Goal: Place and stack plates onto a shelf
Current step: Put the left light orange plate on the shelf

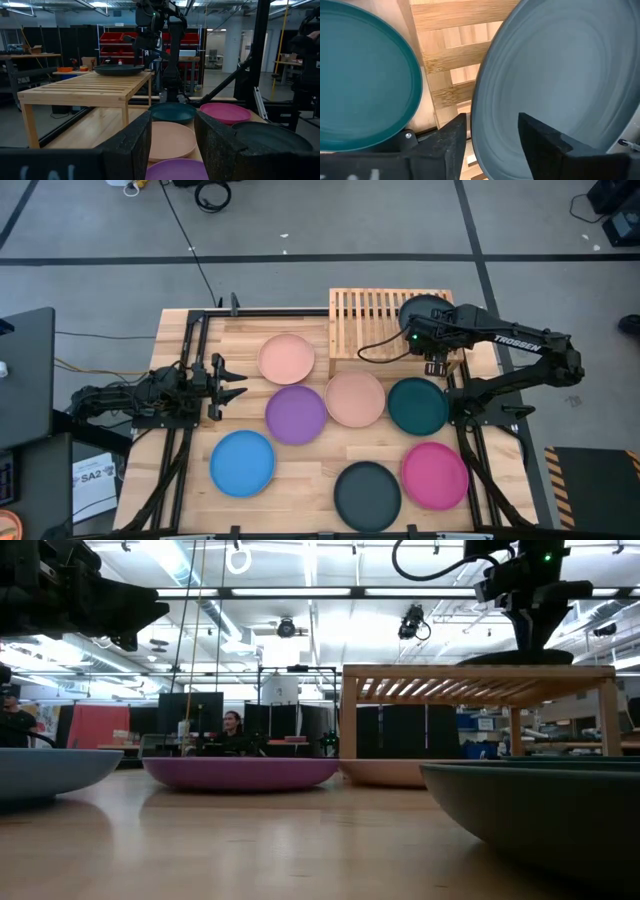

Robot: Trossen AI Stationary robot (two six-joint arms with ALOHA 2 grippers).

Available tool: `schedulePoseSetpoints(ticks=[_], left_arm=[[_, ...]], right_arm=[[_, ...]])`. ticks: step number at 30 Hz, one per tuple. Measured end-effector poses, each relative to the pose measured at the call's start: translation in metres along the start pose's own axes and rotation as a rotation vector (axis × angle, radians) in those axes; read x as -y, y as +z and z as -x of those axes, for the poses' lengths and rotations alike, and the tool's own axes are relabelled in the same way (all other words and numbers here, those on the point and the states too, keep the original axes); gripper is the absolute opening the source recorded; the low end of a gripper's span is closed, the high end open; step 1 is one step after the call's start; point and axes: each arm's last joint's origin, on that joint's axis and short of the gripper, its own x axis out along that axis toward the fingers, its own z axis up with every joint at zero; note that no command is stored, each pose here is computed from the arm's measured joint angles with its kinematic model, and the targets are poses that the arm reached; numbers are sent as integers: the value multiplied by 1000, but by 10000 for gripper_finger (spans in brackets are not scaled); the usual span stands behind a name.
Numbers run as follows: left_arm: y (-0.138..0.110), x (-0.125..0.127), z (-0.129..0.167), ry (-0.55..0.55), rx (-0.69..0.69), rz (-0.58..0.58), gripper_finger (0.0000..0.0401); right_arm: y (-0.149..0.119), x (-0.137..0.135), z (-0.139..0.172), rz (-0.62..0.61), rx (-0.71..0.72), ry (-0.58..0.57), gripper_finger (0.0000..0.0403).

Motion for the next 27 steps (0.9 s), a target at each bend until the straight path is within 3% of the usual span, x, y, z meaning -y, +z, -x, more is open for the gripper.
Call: schedulePoseSetpoints(ticks=[20,27], left_arm=[[0,0,0,0,0,0,155],[0,0,0,0,0,0,155]], right_arm=[[-1,-2,8,23,35,7,194],[1,-10,23,50,123,139,194]])
